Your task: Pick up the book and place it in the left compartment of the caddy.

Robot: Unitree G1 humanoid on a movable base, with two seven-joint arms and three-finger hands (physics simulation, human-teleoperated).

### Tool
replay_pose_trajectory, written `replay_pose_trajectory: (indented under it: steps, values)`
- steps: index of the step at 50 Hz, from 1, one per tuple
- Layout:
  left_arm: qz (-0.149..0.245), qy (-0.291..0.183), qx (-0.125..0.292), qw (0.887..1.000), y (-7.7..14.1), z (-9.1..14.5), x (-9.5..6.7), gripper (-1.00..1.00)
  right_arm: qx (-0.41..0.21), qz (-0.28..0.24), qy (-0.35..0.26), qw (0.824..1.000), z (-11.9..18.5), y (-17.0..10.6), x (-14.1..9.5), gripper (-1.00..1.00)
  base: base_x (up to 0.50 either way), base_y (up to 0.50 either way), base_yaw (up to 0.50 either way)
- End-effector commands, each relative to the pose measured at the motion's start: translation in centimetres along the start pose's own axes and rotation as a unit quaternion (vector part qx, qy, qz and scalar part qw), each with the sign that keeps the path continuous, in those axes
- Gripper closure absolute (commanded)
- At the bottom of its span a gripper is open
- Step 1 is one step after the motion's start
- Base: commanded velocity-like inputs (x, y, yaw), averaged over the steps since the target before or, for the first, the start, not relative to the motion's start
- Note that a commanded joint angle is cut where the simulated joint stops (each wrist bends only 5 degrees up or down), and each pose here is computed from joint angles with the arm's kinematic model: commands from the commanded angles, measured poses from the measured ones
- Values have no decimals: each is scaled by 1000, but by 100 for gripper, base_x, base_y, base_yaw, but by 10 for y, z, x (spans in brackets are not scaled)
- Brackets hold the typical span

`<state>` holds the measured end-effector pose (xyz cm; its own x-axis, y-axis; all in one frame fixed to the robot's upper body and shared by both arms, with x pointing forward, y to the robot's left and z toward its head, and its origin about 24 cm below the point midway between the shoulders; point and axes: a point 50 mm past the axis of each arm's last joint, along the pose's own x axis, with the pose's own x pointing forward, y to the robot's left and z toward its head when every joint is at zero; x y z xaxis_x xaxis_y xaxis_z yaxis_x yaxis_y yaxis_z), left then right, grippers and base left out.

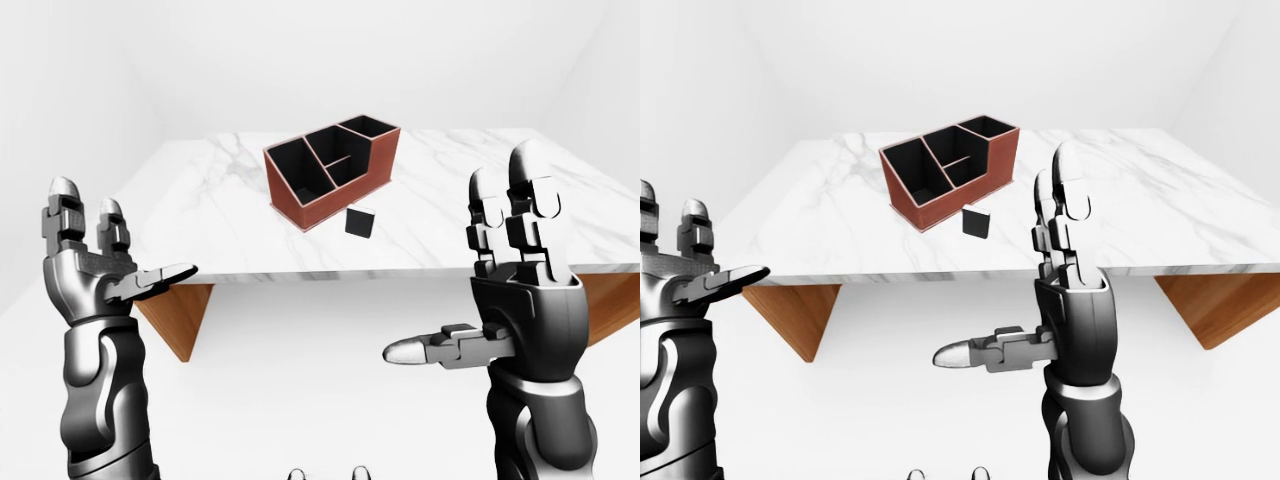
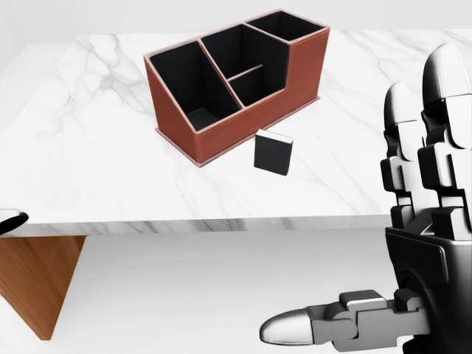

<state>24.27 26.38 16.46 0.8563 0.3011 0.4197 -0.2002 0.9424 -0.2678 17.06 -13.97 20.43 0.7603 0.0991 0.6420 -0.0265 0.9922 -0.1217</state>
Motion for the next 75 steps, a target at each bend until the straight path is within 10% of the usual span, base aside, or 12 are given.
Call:
replay_pose_trajectory:
  steps: [1, 35, 75]
  values:
    - [0, -3, -1, 1000, 0, 1, 0, -100, 3, 1, -6, 1000, 2, 1, 0, -100, 0, 50, 0]
    - [1, -1, -1, 1000, 1, 1, 0, -100, 18, -16, -3, 1000, 0, -3, 1, -100, 1, 29, 0]
    - [0, -14, -3, 1000, 0, 7, 0, -100, 19, -16, -5, 1000, 2, -4, 0, -100, 50, 0, 0]
